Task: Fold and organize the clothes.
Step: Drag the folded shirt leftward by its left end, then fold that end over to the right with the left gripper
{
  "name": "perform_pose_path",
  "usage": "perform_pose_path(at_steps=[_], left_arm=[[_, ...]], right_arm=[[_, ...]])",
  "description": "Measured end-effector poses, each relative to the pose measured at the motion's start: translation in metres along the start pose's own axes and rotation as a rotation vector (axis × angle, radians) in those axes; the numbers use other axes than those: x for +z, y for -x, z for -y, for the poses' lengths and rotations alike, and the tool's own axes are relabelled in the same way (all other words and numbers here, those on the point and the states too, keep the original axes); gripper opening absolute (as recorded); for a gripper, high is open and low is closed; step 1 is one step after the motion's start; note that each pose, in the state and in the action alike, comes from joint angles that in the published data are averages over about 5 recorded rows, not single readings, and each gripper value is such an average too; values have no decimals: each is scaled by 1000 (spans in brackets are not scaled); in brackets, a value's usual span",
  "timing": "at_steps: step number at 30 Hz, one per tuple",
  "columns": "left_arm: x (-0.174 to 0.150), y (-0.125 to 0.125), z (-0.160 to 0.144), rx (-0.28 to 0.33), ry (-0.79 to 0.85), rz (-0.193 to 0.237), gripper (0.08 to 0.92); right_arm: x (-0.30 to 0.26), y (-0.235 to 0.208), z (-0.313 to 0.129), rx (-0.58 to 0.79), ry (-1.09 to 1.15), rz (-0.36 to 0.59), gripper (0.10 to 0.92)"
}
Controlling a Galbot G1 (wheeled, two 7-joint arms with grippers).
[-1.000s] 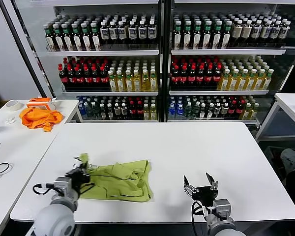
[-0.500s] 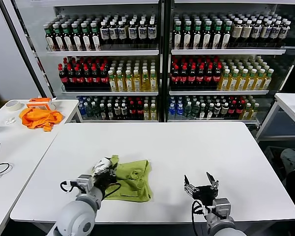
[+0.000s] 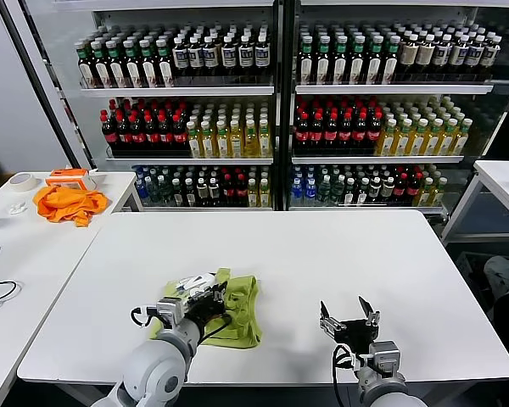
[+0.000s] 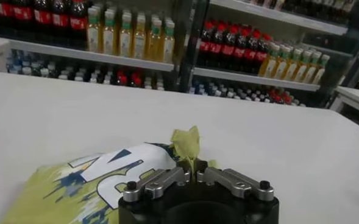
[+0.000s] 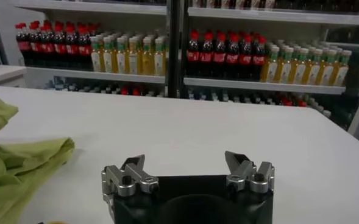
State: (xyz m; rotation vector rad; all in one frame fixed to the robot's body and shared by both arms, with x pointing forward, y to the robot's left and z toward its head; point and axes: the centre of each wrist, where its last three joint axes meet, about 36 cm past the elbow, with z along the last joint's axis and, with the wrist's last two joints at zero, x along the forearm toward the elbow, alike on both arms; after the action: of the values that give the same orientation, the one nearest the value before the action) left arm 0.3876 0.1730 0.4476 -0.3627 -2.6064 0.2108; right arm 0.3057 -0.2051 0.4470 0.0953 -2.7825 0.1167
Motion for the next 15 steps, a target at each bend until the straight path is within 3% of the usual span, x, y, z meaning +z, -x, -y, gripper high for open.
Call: perform_pose_path(at_steps=[15], left_arm=[[-4, 4, 11, 41, -43, -6, 102]], right_arm=[[0, 0, -1, -2, -1, 2, 823]])
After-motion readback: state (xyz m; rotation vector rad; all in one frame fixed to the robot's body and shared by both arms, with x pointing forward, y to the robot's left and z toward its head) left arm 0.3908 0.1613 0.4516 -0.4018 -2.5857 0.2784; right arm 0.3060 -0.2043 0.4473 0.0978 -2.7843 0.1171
